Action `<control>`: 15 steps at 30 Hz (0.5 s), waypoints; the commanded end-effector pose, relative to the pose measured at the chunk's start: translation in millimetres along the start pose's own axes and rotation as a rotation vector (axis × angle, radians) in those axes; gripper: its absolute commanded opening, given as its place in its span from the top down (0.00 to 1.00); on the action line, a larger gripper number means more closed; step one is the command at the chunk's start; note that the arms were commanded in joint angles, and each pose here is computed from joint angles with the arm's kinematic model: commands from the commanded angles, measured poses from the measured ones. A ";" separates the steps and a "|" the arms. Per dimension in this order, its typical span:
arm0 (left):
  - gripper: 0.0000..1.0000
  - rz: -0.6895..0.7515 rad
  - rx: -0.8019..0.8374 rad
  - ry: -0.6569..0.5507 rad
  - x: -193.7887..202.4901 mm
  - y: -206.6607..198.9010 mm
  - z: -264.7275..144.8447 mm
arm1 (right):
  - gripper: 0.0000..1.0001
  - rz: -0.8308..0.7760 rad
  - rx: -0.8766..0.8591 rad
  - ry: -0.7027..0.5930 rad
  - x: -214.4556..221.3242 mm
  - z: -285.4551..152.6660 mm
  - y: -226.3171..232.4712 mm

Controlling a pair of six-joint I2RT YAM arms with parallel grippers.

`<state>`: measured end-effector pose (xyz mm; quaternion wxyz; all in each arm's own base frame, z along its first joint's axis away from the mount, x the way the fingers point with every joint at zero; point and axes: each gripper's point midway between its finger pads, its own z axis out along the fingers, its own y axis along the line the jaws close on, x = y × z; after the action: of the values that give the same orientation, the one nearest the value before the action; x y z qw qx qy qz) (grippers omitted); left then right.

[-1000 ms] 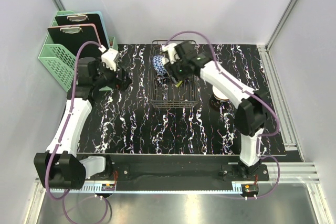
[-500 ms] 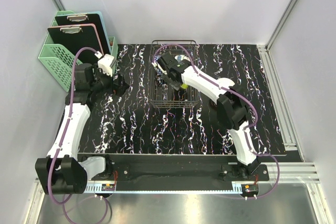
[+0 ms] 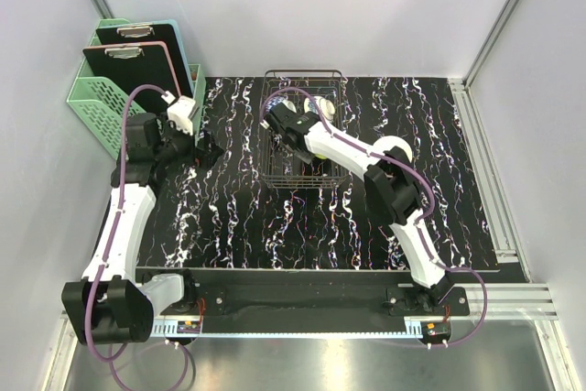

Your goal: Load the bowls into the dish rack

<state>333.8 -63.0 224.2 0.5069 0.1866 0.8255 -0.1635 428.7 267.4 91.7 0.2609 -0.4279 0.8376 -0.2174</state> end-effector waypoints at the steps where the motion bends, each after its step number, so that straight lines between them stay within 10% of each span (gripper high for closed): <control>1: 0.01 0.052 0.011 -0.075 -19.2 -0.6 -5.8 | 1.00 -0.016 0.018 -0.021 -12.3 -8.5 -0.8; 6: 0.01 0.050 0.013 -0.077 -18.9 0.4 -6.4 | 0.96 -0.056 0.007 -0.002 -8.9 -5.4 11.0; 15: 0.01 0.044 0.016 -0.076 -17.7 2.7 -6.8 | 0.45 -0.139 -0.021 0.036 1.0 -4.1 32.0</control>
<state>333.4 -58.9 224.6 0.5086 0.1839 0.8244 -0.1670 420.8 273.1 89.2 0.2480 -0.4549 0.8193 -0.2455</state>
